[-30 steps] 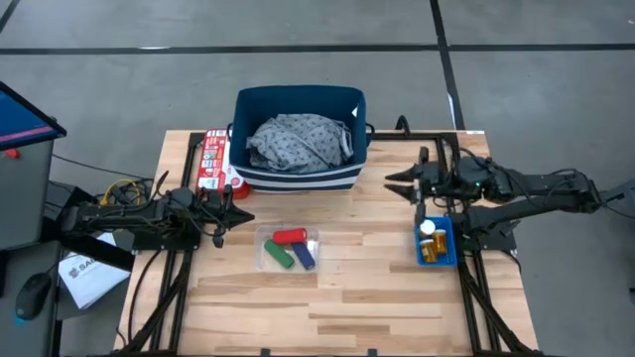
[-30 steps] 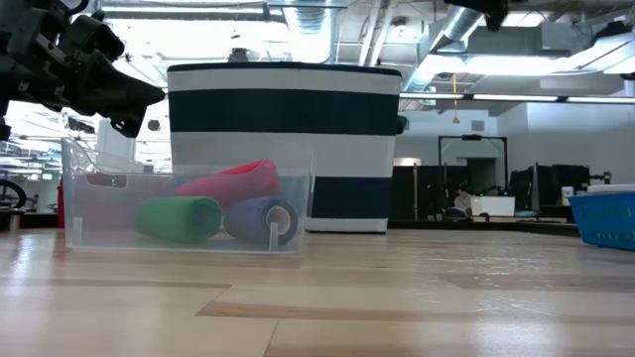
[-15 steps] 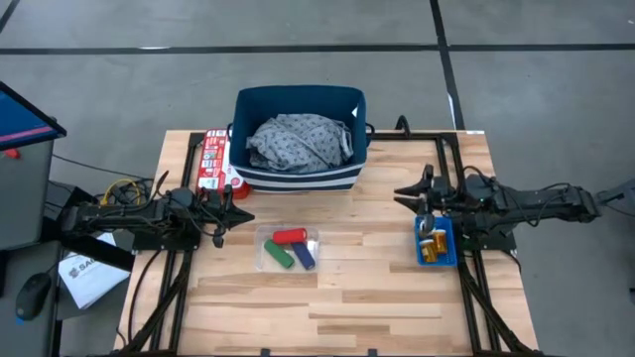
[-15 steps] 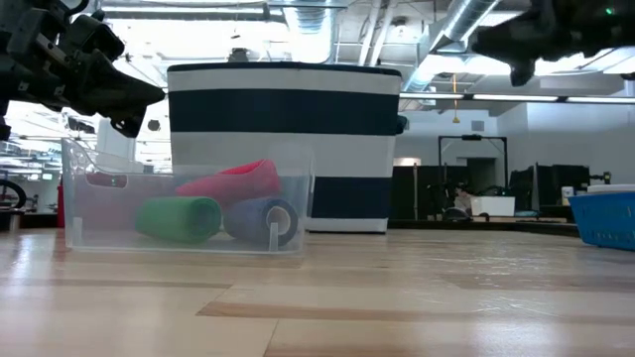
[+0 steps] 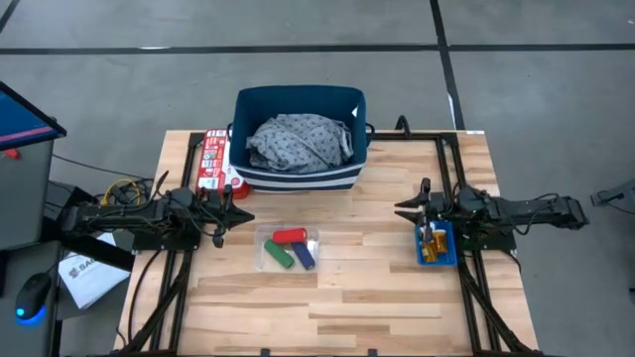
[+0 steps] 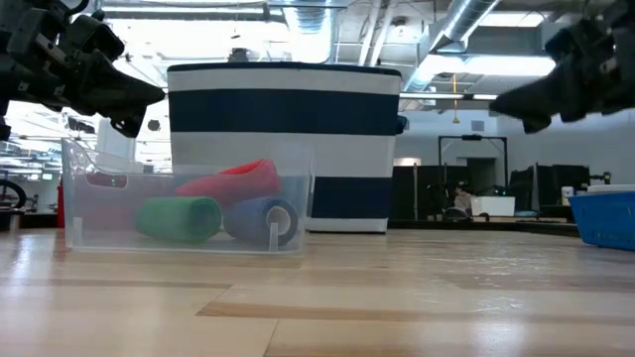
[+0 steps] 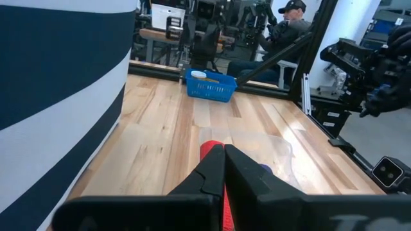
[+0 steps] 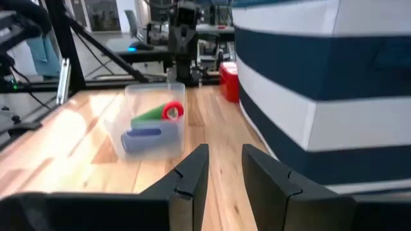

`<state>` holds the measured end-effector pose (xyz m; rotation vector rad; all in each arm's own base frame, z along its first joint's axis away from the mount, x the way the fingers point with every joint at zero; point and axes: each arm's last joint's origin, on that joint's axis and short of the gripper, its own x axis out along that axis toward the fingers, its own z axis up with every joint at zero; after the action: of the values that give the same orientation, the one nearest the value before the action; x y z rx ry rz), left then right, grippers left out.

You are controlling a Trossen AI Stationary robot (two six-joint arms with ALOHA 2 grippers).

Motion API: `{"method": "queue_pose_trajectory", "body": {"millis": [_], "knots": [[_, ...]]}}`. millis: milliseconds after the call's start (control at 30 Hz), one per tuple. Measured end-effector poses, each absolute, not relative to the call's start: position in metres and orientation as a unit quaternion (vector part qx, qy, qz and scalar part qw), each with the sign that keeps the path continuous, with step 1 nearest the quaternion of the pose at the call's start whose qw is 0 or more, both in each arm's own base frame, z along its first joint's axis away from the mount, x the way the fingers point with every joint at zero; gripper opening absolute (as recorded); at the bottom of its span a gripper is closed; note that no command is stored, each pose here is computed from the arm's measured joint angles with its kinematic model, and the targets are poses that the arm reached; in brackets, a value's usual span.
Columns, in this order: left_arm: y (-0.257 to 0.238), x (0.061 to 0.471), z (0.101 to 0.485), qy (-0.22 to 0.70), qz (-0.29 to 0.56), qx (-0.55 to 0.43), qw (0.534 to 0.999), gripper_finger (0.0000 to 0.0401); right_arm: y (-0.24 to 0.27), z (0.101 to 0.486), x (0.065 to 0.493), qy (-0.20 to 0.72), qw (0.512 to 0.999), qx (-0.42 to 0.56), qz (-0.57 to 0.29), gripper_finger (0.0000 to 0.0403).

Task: Pick & place medical supplies in basket/bin
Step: Return to Home Position

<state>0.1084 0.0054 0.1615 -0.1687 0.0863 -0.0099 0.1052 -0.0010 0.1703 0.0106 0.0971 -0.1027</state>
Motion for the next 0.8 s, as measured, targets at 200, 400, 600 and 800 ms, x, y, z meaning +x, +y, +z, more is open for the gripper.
{"method": "queue_pose_trajectory", "body": {"millis": [200, 400, 600, 800], "knots": [[0.0054, 0.1084, 0.1615, 0.043, -0.005, -0.084, 0.996, 0.0002, -0.0002, 0.1579, 0.1056, 0.056, 0.998, 0.005, -0.038, 0.0091], [0.0054, 0.1085, 0.1618, 0.041, -0.005, -0.084, 0.996, 0.0002, -0.0003, 0.1574, 0.1059, 0.059, 0.998, 0.004, -0.038, 0.0091], [0.0054, 0.1085, 0.1619, 0.041, -0.005, -0.084, 0.996, 0.0002, -0.0002, 0.1574, 0.1058, 0.059, 0.998, 0.005, -0.038, 0.0091], [0.0054, 0.1085, 0.1619, 0.041, -0.005, -0.084, 0.996, 0.0002, -0.0002, 0.1573, 0.1058, 0.060, 0.997, 0.005, -0.038, 0.0091]]}}
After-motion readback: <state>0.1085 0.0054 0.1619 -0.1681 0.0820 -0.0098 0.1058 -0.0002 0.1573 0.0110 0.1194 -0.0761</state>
